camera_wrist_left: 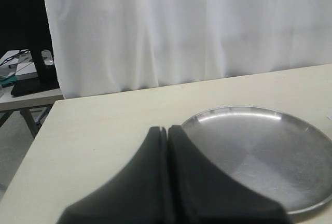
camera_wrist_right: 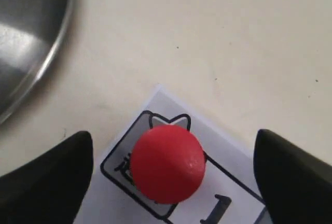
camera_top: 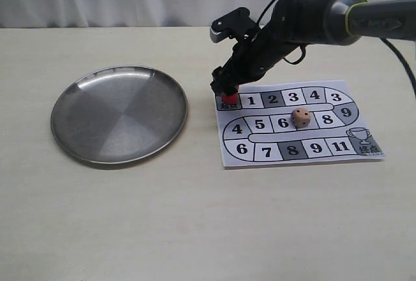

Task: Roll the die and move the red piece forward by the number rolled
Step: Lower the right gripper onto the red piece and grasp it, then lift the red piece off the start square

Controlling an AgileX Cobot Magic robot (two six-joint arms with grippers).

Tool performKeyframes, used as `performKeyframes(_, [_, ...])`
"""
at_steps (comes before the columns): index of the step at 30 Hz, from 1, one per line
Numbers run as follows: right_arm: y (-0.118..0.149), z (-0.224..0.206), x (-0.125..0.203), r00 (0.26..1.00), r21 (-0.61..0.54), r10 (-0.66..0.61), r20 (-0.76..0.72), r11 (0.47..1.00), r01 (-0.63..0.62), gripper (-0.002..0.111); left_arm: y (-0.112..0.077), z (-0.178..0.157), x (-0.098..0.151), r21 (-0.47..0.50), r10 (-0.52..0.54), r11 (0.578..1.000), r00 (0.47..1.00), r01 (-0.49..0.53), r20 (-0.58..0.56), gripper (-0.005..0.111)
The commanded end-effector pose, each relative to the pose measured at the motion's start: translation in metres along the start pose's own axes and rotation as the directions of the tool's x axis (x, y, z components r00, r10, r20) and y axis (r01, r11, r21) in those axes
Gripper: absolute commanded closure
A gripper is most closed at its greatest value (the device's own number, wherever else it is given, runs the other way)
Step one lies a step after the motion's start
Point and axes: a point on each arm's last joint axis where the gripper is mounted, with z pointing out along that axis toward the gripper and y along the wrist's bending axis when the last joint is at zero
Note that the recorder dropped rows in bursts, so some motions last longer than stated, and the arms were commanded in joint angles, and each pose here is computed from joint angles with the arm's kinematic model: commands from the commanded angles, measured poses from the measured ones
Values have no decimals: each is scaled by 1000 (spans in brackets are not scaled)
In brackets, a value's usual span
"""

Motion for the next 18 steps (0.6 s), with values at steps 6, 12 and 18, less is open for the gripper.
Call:
performKeyframes(6, [-5, 18, 8, 1000, 16, -9, -8, 1000, 9, 96, 0, 0, 0, -2, -2, 1000, 1000, 2, 10, 107])
performKeyframes(12, [-4, -9, -6, 999, 19, -8, 32, 1000, 7, 104, 0, 0, 0, -2, -2, 1000, 1000, 2, 10, 107])
performKeyframes(18, [-4, -64, -31, 988, 60, -33, 149, 998, 24, 104, 0, 0, 0, -2, -2, 1000, 1000, 2, 10, 107])
